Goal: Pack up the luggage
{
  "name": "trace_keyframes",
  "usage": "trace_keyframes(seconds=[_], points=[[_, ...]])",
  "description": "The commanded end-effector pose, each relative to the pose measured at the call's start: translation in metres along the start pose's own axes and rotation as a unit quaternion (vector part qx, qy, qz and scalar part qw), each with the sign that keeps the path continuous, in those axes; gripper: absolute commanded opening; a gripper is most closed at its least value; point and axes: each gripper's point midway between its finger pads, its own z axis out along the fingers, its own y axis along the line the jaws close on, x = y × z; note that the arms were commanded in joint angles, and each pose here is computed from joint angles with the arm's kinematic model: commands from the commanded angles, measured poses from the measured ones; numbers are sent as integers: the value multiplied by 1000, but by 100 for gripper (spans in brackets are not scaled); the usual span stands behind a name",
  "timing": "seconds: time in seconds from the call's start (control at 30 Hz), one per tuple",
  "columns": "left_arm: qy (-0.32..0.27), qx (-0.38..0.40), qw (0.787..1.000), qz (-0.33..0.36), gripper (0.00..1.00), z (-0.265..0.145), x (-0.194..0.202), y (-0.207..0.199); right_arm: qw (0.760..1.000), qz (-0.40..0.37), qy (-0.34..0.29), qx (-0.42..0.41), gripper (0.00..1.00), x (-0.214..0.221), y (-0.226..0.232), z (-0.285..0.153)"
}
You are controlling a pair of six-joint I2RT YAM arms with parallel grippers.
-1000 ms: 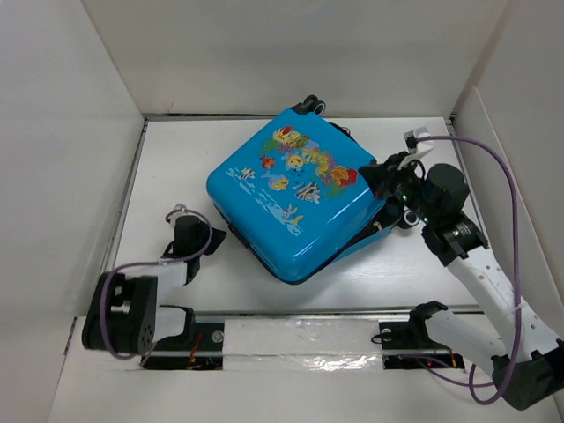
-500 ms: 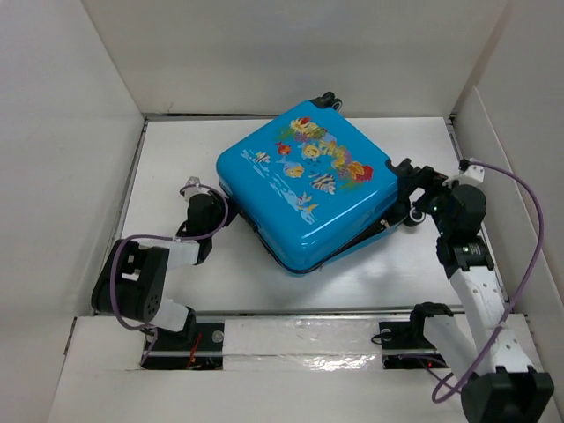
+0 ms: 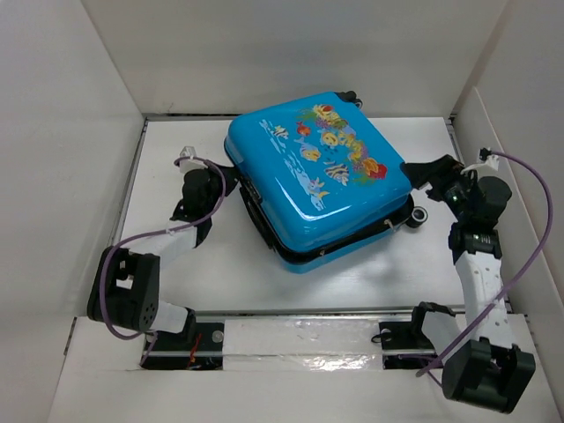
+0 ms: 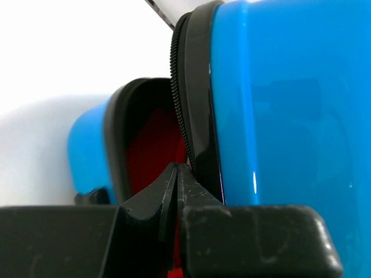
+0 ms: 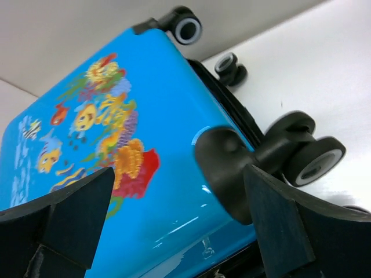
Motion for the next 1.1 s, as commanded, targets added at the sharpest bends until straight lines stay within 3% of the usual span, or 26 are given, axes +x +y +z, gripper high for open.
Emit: trace_keyframes(seconds=[0.0, 0.03, 0.1, 0.13, 0.17, 0.2, 0.27, 0.33, 0.37, 0.4, 0.47, 0.57, 0.6, 0.7, 0.8, 0.87, 0.93, 1.07], points=[[26, 70, 997, 16, 0, 14, -9, -65, 999, -17, -28, 9, 95, -5, 1, -10], [40, 47, 998, 23, 0, 21, -1, -52, 999, -14, -28, 18, 88, -2, -4, -11], [75, -22, 996, 52, 0, 31, 23, -10, 998, -12, -36, 46, 56, 1, -16, -15], [64, -56, 995, 60, 0, 33, 22, 9, 998, -12, -36, 59, 36, 5, -22, -16], [64, -76, 993, 70, 0, 32, 26, 24, 997, -11, -34, 74, 8, 7, -27, -19], [56, -101, 990, 78, 0, 25, 28, 44, 995, -17, -41, 94, 5, 5, -34, -21], [34, -134, 986, 92, 0, 20, 24, 64, 991, -11, -44, 123, 10, 11, -49, -23], [30, -159, 980, 113, 0, 14, 23, 80, 987, 4, -41, 153, 28, 21, -70, -22], [35, -162, 979, 122, 0, 13, 27, 81, 987, 8, -35, 155, 49, 27, -74, -20], [41, -167, 975, 141, 0, 15, 30, 82, 989, 17, -24, 143, 56, 33, -74, -18], [53, -195, 965, 170, 1, 13, 42, 88, 992, 24, -7, 126, 62, 46, -76, -11], [25, -251, 945, 210, 17, 5, 34, 103, 990, 21, 4, 139, 62, 51, -81, -15], [17, -261, 941, 214, 39, -2, 31, 109, 988, 11, -5, 154, 61, 47, -85, -18], [0, -282, 932, 228, 65, -16, 23, 119, 987, 0, -30, 160, 58, 37, -79, -29], [-21, -319, 919, 233, 80, -32, 13, 133, 988, -11, -45, 150, 57, 29, -69, -36], [-46, -341, 912, 225, 82, -42, 5, 140, 988, -17, -38, 151, 55, 27, -65, -40], [-37, -325, 922, 205, 75, -47, 5, 144, 987, -28, -33, 155, 51, 25, -64, -43], [-22, -300, 942, 151, 55, -46, 8, 139, 986, -37, -25, 163, 14, 27, -67, -45]])
